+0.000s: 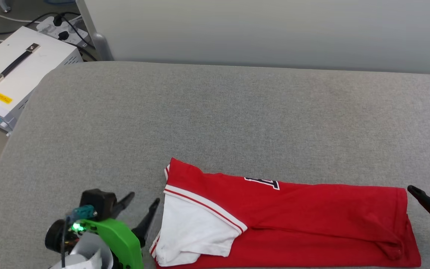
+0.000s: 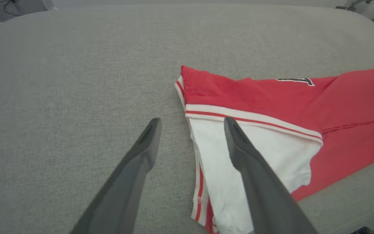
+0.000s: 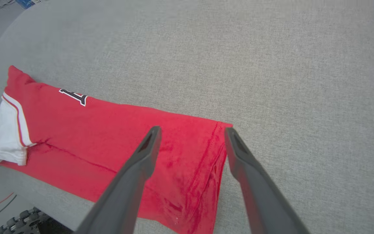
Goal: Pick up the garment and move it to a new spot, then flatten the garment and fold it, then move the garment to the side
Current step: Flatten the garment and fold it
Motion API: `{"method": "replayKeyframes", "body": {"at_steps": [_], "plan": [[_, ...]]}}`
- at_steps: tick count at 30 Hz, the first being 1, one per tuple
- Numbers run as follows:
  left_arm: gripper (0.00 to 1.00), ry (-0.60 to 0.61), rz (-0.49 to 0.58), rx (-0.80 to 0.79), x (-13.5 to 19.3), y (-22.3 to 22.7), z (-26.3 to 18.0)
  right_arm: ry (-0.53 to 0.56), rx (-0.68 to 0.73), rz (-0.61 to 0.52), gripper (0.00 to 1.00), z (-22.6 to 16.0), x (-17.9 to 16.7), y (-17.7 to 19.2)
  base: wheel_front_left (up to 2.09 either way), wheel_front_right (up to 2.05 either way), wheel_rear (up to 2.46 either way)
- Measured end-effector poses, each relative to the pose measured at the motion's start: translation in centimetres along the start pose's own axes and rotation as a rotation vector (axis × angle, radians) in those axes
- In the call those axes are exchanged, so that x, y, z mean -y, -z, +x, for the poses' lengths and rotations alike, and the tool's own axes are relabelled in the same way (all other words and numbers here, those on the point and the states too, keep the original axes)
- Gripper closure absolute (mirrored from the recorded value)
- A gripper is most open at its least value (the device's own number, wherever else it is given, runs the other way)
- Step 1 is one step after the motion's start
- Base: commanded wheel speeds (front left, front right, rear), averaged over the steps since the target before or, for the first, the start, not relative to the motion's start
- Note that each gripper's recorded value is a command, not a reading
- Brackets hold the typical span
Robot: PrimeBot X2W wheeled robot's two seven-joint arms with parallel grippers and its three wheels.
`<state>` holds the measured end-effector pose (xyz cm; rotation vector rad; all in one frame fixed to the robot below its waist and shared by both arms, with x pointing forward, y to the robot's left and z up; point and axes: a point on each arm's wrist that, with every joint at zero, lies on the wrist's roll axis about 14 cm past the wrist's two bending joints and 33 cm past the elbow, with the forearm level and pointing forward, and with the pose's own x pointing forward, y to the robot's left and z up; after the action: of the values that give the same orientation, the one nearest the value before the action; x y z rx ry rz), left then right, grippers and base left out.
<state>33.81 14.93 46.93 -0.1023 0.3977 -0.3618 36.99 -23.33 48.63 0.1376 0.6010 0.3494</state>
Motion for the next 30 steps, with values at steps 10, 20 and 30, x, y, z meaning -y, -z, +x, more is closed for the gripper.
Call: {"method": "replayKeyframes", "body": {"at_steps": [10,20,30], "plan": [[0.0,-0.138,0.005,0.438,-2.6,-8.3,-0.9,0.052,0.009,0.116,0.0,0.5,-0.7,1.7,0.0,0.0,0.0],[0.0,-0.233,0.1,0.595,-3.6,-10.4,-2.7,0.214,-0.061,0.205,0.0,0.7,2.3,5.3,0.0,0.0,0.0],[0.0,-0.229,0.089,0.588,-4.1,-9.2,-2.1,0.244,-0.149,0.295,0.0,1.4,2.7,8.8,0.0,0.0,0.0]]}}
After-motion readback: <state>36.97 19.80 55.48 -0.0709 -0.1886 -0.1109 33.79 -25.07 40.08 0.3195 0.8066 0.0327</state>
